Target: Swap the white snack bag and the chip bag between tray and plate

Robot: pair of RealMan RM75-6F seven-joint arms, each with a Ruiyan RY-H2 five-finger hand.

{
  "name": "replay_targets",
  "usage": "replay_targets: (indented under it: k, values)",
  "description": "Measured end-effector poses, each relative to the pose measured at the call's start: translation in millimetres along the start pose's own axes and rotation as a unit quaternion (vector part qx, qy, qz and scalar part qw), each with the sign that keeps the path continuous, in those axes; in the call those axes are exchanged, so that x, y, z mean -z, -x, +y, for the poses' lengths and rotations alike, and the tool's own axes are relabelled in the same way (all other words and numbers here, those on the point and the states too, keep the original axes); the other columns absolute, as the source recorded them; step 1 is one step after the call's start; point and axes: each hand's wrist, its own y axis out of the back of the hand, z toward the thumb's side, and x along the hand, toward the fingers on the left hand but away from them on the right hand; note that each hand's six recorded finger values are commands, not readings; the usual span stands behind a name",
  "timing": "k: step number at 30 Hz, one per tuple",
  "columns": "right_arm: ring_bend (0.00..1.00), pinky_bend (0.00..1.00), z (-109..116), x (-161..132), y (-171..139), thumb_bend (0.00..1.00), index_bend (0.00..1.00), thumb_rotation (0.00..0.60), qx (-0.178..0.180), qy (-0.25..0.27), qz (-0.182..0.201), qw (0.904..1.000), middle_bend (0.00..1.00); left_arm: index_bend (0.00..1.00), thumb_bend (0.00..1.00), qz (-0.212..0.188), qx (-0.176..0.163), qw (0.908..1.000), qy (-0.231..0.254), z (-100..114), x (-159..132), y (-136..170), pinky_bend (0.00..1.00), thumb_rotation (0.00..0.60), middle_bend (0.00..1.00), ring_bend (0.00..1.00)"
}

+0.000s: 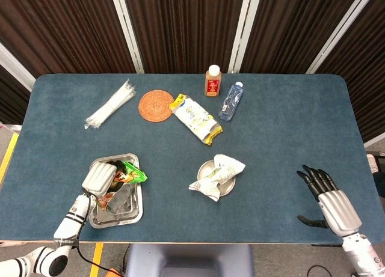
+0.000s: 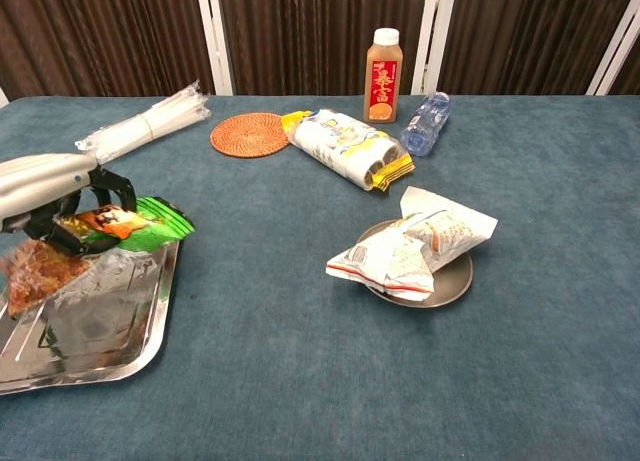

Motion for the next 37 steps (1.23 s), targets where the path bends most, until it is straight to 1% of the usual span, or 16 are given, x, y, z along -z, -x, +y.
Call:
replay_targets:
  k: [2,4,6,10,13,15,19,20,24,27,30,35,37]
  values:
    - [0.00,0.00,-1,-1,0,0.04,0.00,0.600,0.001,-0.003,-0.001,1.0000,0.00,0.08,0.38,0.000,0.006,1.0000,-0.004,-1,-1,2,0.21,0.600,0.00,0.01]
    - [0.00,0.00,-2,-2,0,0.04,0.00,0.600,0.001,-0.005,-0.002,1.0000,0.00,0.02,0.37,-0.002,0.010,1.0000,-0.001,-1,-5,5,0.16,0.600,0.00,0.00]
    - [0.00,0.00,-3,-3,-1,0.04,0.00,0.600,0.001,-0.006,-0.003,1.0000,0.00,0.00,0.37,-0.004,0.011,0.9999,-0.001,0,-8,7,0.15,0.600,0.00,0.00]
    - [0.00,0.00,-3,-4,-4,0.04,0.00,0.600,0.001,-0.009,-0.004,1.0000,0.00,0.00,0.37,-0.009,0.005,0.9999,0.001,7,-12,17,0.13,0.600,0.00,0.00]
    - [0.00,0.00,-2,-4,-5,0.04,0.00,0.600,0.002,-0.012,-0.005,0.9999,0.00,0.00,0.37,-0.009,-0.009,0.9999,-0.003,19,-9,31,0.13,0.600,0.00,0.00]
    - [0.00,0.00,-1,-4,-6,0.04,0.00,0.600,0.003,-0.014,-0.006,0.9999,0.00,0.00,0.37,-0.002,-0.020,0.9998,-0.006,28,-3,45,0.13,0.600,0.00,0.00]
    - [0.00,0.00,-1,-3,-9,0.04,0.00,0.600,0.003,-0.026,-0.012,0.9996,0.00,0.00,0.37,0.018,-0.039,0.9990,0.004,40,12,81,0.09,0.600,0.00,0.00]
    - [0.00,0.00,-1,-2,-10,0.04,0.00,0.600,0.002,-0.031,-0.014,0.9994,0.00,0.00,0.37,0.024,-0.049,0.9984,0.011,42,17,93,0.08,0.600,0.00,0.00]
    - [0.00,0.00,-2,2,-14,0.04,0.00,0.600,0.001,-0.066,-0.030,0.9974,0.00,0.00,0.39,0.051,-0.087,0.9944,0.032,44,36,135,0.07,0.600,0.00,0.00]
    - [0.00,0.00,-2,5,-18,0.04,0.00,0.600,0.007,-0.096,-0.043,0.9944,0.00,0.00,0.40,0.075,-0.103,0.9906,0.049,38,56,165,0.05,0.600,0.00,0.00]
    - [0.00,0.00,-4,4,-21,0.04,0.00,0.600,0.013,-0.115,-0.054,0.9918,0.00,0.00,0.41,0.081,-0.111,0.9893,0.048,35,70,176,0.05,0.600,0.00,0.00]
    - [0.00,0.00,-3,4,-22,0.04,0.00,0.600,0.019,-0.114,-0.062,0.9914,0.00,0.00,0.41,0.085,-0.141,0.9856,0.038,40,77,185,0.05,0.600,0.00,0.00]
    - [0.00,0.00,-5,7,-22,0.04,0.00,0.600,0.015,-0.112,-0.067,0.9913,0.00,0.00,0.41,0.083,-0.144,0.9854,0.038,40,77,186,0.05,0.600,0.00,0.00]
